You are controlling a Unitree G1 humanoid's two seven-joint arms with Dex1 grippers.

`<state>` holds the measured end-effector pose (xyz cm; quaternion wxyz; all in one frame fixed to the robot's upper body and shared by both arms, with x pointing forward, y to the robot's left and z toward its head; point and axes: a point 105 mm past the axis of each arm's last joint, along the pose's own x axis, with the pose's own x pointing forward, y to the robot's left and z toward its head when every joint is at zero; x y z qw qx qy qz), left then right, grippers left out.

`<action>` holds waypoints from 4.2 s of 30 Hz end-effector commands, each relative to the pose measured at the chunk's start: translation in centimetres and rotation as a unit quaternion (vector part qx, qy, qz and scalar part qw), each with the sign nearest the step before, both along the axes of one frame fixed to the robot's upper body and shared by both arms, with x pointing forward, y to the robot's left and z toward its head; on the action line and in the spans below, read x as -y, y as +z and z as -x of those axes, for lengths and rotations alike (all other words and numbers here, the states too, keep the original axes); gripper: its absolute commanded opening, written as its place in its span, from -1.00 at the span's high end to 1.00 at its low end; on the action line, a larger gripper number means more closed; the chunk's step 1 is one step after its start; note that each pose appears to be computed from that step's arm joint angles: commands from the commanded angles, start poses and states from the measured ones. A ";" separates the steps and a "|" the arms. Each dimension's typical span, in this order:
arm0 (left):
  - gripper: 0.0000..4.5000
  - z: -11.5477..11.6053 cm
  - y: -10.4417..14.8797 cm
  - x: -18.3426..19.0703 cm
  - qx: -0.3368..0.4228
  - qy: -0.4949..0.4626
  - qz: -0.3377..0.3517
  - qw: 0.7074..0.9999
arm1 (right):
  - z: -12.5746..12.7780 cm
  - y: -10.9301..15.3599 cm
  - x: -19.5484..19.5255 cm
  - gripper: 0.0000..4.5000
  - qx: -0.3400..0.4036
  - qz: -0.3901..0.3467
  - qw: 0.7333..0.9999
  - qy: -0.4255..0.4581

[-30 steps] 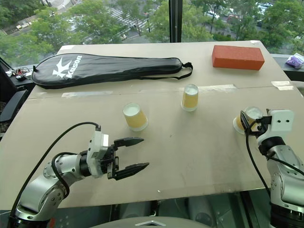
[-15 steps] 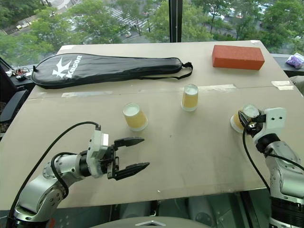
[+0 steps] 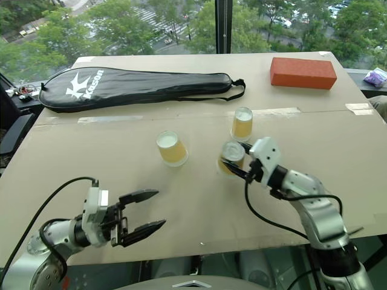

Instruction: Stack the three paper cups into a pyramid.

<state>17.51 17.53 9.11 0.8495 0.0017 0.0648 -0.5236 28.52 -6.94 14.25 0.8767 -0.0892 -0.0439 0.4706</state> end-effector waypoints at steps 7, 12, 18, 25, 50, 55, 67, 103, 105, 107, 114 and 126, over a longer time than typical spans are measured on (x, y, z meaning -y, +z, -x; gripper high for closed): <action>-1.00 0.3 0.9 -0.1 0.032 0.012 0.004 0.999 | -1.9 -1.6 -1.5 0.08 0.002 0.063 0.998 0.023; -1.00 0.2 1.1 0.1 0.029 0.014 0.013 0.999 | -2.1 -0.6 0.0 -0.99 0.042 0.072 0.996 0.007; -1.00 0.2 1.2 0.0 0.029 0.018 0.016 0.999 | 0.2 6.0 1.6 -0.99 0.062 -0.035 0.996 0.047; -1.00 0.3 1.9 -0.6 0.029 0.005 0.035 0.999 | -4.7 7.2 3.5 -0.99 0.057 -0.009 0.997 -0.053; -1.00 1.2 5.1 -0.2 0.061 0.045 0.064 0.995 | -11.4 6.0 1.3 -0.99 0.062 0.021 0.987 -0.145; -1.00 1.2 5.5 0.3 0.064 0.045 0.068 0.995 | -11.2 4.3 2.0 -0.99 0.032 0.022 0.986 -0.161; -1.00 0.2 6.4 0.9 0.073 0.032 0.071 0.994 | -12.1 2.3 3.5 -0.22 -0.034 0.010 0.984 -0.176; -1.00 -0.2 5.1 0.8 0.034 -0.014 0.056 0.998 | 1.3 -1.4 4.5 0.07 -0.033 0.080 0.996 -0.028; -1.00 -0.2 5.1 0.8 0.035 -0.012 0.056 0.998 | 1.2 -1.7 4.1 0.07 -0.027 0.092 0.995 -0.021; -1.00 -0.3 5.0 0.8 0.036 -0.011 0.056 0.998 | 1.1 -1.9 3.9 0.07 -0.024 0.097 0.995 -0.020; -1.00 -0.1 5.0 0.7 0.040 -0.003 0.056 0.998 | -0.3 -2.7 4.6 0.07 -0.029 0.119 0.992 -0.036; -1.00 -0.8 5.2 0.0 0.043 0.031 0.063 0.997 | -0.6 -0.3 5.5 -0.97 -0.004 0.085 0.996 -0.031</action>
